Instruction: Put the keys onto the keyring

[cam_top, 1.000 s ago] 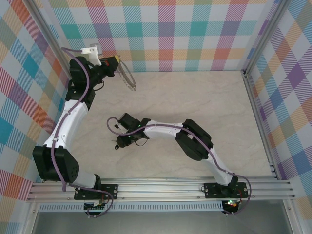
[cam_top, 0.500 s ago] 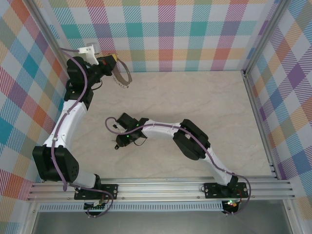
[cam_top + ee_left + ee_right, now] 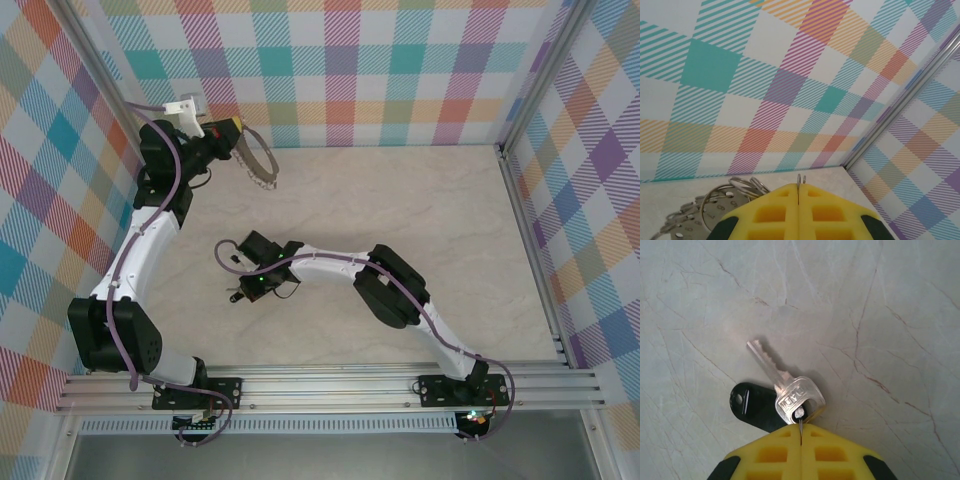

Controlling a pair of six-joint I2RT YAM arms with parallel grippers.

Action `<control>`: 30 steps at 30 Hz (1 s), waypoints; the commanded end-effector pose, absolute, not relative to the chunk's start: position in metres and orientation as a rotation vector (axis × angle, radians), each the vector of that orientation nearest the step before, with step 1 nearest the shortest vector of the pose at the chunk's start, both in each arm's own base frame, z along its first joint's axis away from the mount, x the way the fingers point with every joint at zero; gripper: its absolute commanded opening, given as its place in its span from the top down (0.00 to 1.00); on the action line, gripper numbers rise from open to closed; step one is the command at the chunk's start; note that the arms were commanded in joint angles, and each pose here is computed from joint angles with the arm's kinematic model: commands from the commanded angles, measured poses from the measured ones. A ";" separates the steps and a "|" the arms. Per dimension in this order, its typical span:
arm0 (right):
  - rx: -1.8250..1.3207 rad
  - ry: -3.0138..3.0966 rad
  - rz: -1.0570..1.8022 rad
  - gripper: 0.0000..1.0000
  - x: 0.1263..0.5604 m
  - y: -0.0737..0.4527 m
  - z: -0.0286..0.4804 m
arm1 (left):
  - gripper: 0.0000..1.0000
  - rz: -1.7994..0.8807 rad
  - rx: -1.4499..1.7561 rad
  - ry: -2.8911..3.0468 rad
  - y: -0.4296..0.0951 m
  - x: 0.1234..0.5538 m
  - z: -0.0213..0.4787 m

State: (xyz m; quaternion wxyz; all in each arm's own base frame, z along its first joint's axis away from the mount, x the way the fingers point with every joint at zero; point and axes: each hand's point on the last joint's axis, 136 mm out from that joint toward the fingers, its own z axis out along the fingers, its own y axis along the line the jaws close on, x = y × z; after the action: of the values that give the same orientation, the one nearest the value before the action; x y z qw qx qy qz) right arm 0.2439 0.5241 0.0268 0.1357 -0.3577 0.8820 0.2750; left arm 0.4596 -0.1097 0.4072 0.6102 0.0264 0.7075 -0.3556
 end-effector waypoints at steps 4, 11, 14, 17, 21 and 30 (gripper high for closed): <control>-0.998 2.526 0.787 1.00 0.251 0.515 0.044 | 1.00 -0.832 0.101 1.542 -0.107 0.451 0.434; -0.941 2.455 0.785 1.00 0.251 0.473 0.085 | 1.00 -0.862 0.129 1.539 -0.112 0.445 0.438; -0.913 2.463 0.737 1.00 0.249 0.441 0.090 | 1.00 -0.888 0.137 1.533 -0.115 0.441 0.442; -0.864 2.504 0.694 1.00 0.247 0.399 0.081 | 1.00 -0.908 0.145 1.531 -0.119 0.438 0.445; -0.784 2.582 0.655 1.00 0.241 0.343 0.062 | 1.00 -0.924 0.158 1.538 -0.124 0.432 0.444; -0.631 2.702 0.573 1.00 0.219 0.271 0.031 | 1.00 -0.938 0.196 1.547 -0.140 0.418 0.443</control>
State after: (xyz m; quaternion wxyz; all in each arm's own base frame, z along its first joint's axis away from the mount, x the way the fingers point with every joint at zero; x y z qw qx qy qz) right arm 0.2198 0.2744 0.0268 0.1452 -0.2339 0.9421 0.1917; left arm 0.4368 -0.1311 0.4208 0.5974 0.0585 0.6936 -0.3983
